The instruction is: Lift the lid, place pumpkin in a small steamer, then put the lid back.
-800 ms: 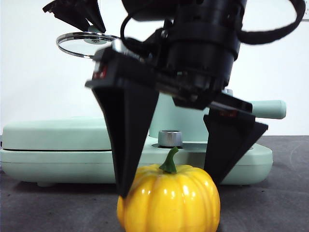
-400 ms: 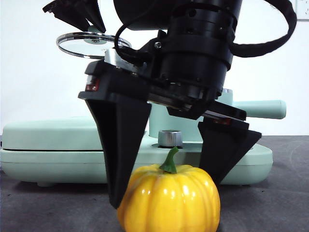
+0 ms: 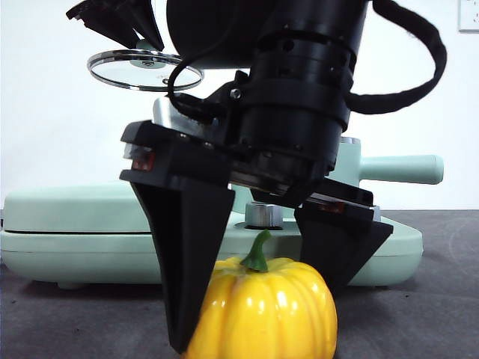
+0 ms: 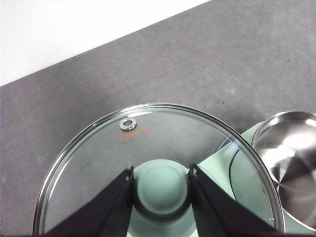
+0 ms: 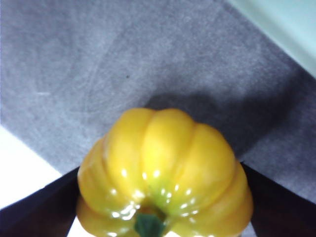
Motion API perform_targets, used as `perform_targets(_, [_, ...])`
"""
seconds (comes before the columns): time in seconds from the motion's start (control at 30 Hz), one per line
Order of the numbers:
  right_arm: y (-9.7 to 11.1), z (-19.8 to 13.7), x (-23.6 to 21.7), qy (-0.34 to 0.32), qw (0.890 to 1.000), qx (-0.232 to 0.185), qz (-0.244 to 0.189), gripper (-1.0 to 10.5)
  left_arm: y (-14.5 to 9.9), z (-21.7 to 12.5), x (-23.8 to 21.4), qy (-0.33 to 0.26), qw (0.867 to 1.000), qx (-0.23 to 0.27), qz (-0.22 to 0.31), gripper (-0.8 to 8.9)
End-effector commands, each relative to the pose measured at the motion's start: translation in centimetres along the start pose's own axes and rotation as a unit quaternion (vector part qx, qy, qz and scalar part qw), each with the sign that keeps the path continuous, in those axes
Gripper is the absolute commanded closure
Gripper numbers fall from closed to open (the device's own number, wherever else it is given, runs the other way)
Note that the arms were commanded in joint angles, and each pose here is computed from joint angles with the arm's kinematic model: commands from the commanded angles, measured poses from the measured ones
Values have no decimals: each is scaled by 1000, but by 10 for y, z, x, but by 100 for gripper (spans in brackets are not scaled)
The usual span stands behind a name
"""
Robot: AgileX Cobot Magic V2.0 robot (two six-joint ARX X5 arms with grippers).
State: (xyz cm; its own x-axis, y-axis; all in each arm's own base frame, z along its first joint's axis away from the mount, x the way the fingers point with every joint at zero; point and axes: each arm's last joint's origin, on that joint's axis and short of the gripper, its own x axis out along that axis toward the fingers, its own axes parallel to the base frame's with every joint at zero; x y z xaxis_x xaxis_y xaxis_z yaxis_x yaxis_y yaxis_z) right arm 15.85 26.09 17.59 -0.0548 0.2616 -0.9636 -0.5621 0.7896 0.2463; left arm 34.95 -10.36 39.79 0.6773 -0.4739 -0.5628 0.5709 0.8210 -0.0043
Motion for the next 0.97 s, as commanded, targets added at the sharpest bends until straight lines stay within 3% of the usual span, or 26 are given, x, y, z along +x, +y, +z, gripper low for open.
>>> perform_targets(0.03, [3,2,8,6,1000,-10,-9,620,-2,14,-14,-38,999,10,5,696])
perform_targets(0.3, [3,11,-12,18,1000,-1,-7,649,0,14,-15,-38,999,8,8,696])
perform_targets(0.57, [-1,47,-89,-18,1000,-10,-3,648,9,12,-18,-38,999,1,19,696])
perform_targets(0.7, [-16,67,-133,-81,997,-6,-1,648,13,11,-19,-37,999,-2,24,696])
perform_targets(0.97, [-68,92,-200,-195,980,34,-15,648,14,11,-19,-38,999,-3,25,696])
